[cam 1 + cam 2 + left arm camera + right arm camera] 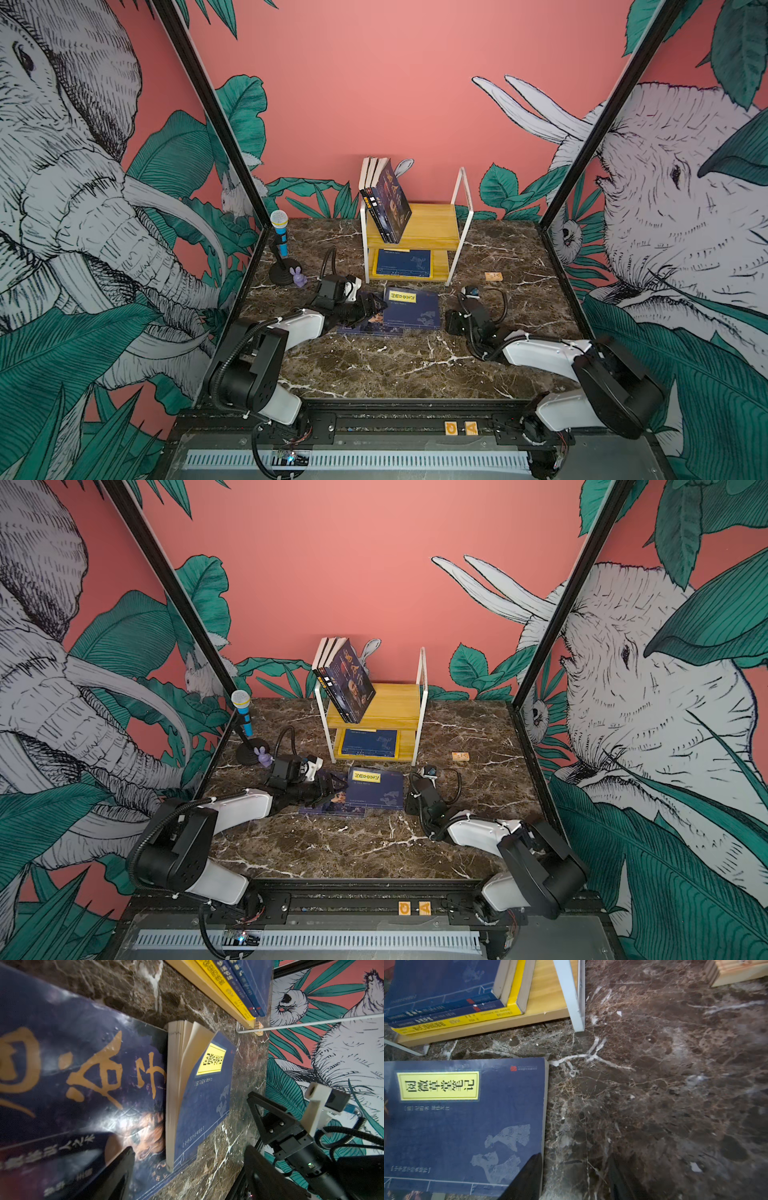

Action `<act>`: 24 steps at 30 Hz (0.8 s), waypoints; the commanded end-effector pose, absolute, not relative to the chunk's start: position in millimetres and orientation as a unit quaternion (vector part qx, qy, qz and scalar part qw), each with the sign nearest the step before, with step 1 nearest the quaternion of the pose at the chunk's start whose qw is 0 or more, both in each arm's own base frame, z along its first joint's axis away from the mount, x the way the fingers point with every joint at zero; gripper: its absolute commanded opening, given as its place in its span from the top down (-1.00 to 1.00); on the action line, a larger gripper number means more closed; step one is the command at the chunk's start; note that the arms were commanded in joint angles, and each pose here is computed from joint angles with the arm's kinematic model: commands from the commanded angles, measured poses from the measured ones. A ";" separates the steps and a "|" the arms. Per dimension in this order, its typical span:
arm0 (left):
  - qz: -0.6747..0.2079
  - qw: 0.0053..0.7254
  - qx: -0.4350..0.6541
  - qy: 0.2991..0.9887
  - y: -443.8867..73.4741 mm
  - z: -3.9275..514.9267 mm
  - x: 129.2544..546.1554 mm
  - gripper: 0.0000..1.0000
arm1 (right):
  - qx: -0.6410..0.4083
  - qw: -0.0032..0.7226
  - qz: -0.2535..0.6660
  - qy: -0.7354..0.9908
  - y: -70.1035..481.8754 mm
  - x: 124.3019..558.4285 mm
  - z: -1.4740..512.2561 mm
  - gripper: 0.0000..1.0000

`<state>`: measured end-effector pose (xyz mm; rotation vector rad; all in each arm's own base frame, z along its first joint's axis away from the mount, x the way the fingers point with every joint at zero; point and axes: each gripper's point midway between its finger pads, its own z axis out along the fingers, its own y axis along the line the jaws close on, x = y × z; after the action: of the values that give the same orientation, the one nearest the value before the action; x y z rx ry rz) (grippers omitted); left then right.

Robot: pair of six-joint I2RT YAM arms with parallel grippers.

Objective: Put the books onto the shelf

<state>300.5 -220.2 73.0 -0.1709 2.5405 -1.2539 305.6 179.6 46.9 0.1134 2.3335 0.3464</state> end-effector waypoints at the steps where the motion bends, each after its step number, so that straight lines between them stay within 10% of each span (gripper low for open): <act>1: -0.448 0.161 -0.064 0.877 -227.9 80.5 313.2 -0.63 | 0.058 0.398 0.177 0.898 197.8 323.5 55.7 -0.02; 24: -0.493 0.091 -0.065 0.863 -264.1 71.5 322.7 -0.40 | 0.051 0.316 0.255 0.912 259.9 314.6 4.3 0.25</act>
<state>323.1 -254.4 63.3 -0.2096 2.5776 -1.4130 335.1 251.3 30.3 0.1547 2.2852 0.6575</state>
